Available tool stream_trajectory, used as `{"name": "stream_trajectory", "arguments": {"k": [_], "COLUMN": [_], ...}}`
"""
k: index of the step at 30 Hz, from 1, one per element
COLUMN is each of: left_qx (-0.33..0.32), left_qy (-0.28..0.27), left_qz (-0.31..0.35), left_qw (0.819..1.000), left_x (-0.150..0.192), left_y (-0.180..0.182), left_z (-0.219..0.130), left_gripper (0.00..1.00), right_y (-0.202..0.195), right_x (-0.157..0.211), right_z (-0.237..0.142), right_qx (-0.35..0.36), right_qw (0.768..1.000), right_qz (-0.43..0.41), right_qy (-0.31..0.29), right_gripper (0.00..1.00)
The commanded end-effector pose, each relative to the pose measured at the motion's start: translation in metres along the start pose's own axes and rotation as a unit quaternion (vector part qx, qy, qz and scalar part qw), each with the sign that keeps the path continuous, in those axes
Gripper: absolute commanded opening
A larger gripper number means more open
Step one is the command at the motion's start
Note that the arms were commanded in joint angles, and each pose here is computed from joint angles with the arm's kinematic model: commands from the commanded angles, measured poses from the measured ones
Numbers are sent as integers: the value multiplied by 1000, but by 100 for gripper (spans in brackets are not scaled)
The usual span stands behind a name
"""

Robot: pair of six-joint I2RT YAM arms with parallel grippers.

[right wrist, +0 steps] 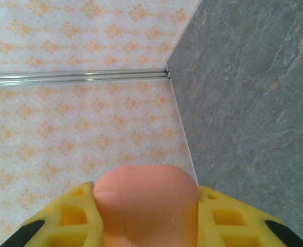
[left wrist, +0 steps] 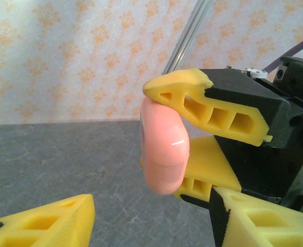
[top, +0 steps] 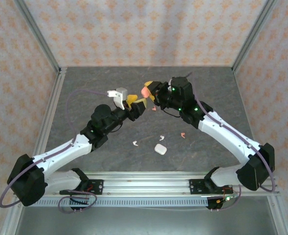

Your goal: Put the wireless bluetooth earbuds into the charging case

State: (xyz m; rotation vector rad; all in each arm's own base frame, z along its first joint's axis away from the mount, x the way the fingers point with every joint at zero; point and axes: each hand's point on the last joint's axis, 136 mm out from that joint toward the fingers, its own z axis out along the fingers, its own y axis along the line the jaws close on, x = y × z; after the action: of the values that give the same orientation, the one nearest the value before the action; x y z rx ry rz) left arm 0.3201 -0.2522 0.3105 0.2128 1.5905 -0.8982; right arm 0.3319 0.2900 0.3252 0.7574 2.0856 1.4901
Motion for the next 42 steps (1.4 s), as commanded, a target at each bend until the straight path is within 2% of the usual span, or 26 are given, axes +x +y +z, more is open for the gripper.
{"name": "stream_trajectory", "arguments": {"k": [1, 10, 21, 24, 27, 31, 33, 36, 42], "left_qx": [50, 67, 85, 86, 93, 149, 187, 227, 293], "left_qy": [-57, -54, -42, -30, -6, 59, 112, 166, 220], "left_qz": [9, 20, 30, 44, 64, 74, 86, 100, 102], "left_qw": [997, 996, 995, 995, 994, 984, 972, 954, 925], "left_x": [-32, -33, -31, -31, -33, -39, -34, -29, -26], "left_y": [-23, -30, -37, -38, -35, -39, -48, -60, -82], "left_z": [4, 20, 30, 28, 21, 6, -4, -20, -42], "left_gripper": [58, 45, 12, 6, 2, 1, 0, 0, 0], "right_y": [17, 23, 29, 31, 38, 43, 42, 44, 53], "right_x": [4, 8, 13, 13, 3, -12, -7, 15, 47], "right_z": [-11, -20, -22, -23, -35, -66, -76, -85, -90], "right_qx": [-33, -45, -63, -71, -83, -90, -84, -98, -182], "right_qw": [999, 999, 998, 997, 994, 968, 941, 899, 856], "right_qz": [6, 9, 21, 2, -73, -234, -325, -415, -453], "right_qy": [1, 5, 15, 14, 4, 7, 41, 105, 171], "right_gripper": [17, 17, 19, 29, 50, 64, 65, 65, 67]}}
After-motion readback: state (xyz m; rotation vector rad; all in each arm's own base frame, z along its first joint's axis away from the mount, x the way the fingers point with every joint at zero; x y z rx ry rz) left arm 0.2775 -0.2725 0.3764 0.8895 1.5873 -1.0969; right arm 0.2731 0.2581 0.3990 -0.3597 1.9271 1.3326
